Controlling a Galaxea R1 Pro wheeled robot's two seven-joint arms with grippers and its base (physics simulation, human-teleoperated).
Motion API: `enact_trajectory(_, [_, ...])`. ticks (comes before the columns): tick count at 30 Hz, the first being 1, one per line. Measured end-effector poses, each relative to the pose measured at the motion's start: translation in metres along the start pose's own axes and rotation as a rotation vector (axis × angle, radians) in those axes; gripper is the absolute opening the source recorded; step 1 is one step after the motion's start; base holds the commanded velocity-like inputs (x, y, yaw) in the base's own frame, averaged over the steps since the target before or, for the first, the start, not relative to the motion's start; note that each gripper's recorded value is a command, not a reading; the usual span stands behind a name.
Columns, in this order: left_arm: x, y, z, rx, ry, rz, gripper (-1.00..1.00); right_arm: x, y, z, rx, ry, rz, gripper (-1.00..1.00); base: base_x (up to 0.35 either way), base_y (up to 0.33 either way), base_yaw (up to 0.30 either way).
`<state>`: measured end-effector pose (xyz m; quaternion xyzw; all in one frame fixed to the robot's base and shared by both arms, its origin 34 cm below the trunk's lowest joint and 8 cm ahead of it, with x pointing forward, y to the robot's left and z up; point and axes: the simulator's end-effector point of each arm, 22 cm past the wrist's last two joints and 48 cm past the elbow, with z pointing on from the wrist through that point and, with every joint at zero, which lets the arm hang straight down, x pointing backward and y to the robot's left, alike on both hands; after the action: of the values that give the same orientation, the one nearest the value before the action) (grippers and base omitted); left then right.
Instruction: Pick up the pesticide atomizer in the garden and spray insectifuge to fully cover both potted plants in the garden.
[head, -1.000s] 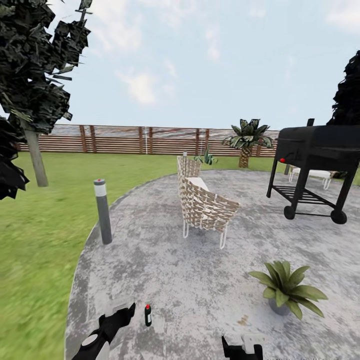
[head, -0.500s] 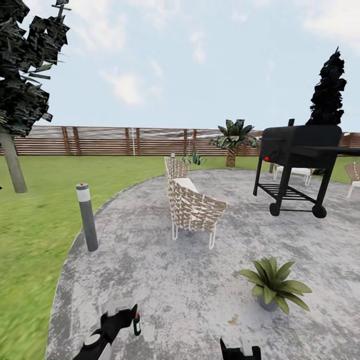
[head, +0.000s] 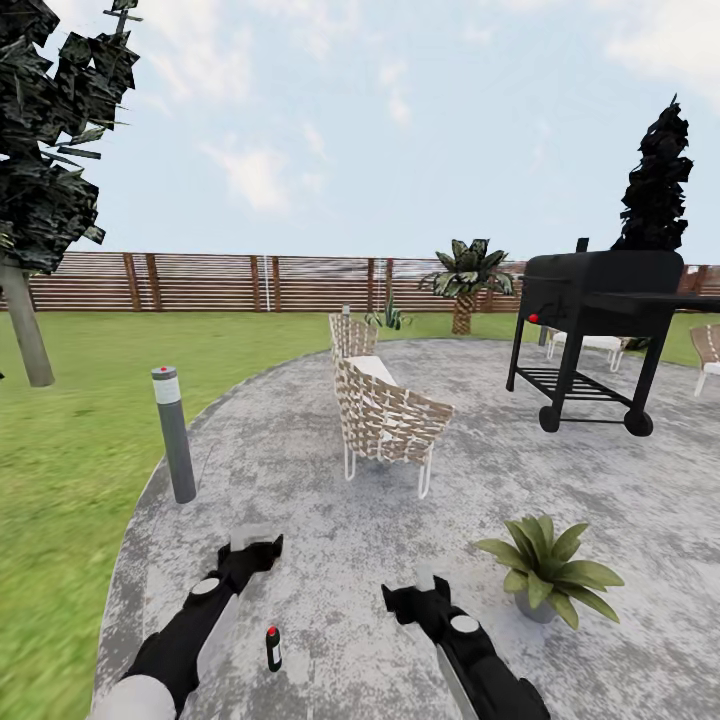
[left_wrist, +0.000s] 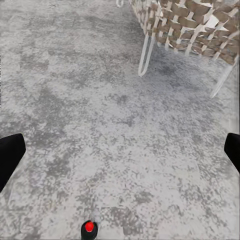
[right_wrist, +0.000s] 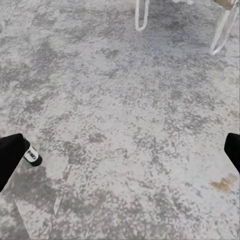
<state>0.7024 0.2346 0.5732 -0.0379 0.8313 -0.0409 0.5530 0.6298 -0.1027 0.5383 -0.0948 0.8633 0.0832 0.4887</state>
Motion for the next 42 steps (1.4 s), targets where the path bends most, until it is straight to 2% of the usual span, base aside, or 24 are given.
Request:
enact_trajectory(2, [-0.015,0.001,0.004,-0.004,-0.015,-0.011,1.0,-0.025,0.022,-0.002,-0.035,-0.028,-0.026,1.0,0.0,0.0,0.0])
enact_trajectory(3, [-0.015,0.001,0.004,-0.004,-0.015,-0.011,1.0,-0.026,0.022,-0.002,-0.036,-0.029,-0.027,1.0,0.0,0.0,0.0])
enact_trajectory(6, [-0.024,0.003,0.006,-0.008,-0.024,-0.023,1.0,-0.062,0.044,-0.011,-0.071,-0.072,-0.053,1.0,0.0,0.0,0.0])
enact_trajectory(7, [-0.028,0.004,0.006,-0.006,-0.031,-0.027,1.0,-0.086,0.06,-0.023,-0.098,-0.103,-0.077,1.0,0.0,0.0,0.0])
enact_trajectory(11, [-0.031,0.005,0.007,-0.005,-0.044,-0.027,1.0,-0.103,0.077,-0.04,-0.128,-0.135,-0.095,1.0,0.0,0.0,0.0])
enact_trajectory(17, [-0.035,0.008,0.006,-0.011,-0.07,-0.02,1.0,-0.118,0.086,-0.054,-0.144,-0.153,-0.098,1.0,0.0,0.0,0.0])
enact_trajectory(24, [-0.042,0.013,0.006,-0.022,-0.103,-0.018,1.0,-0.131,0.089,-0.069,-0.149,-0.146,-0.099,1.0,0.0,0.0,0.0])
enact_trajectory(29, [-0.041,0.013,0.006,-0.023,-0.106,-0.019,1.0,-0.133,0.089,-0.07,-0.149,-0.145,-0.098,1.0,0.0,0.0,0.0])
enact_trajectory(42, [0.0,0.016,0.014,-0.023,-0.087,-0.026,1.0,-0.1,0.086,-0.056,-0.15,-0.132,-0.084,1.0,0.0,0.0,0.0])
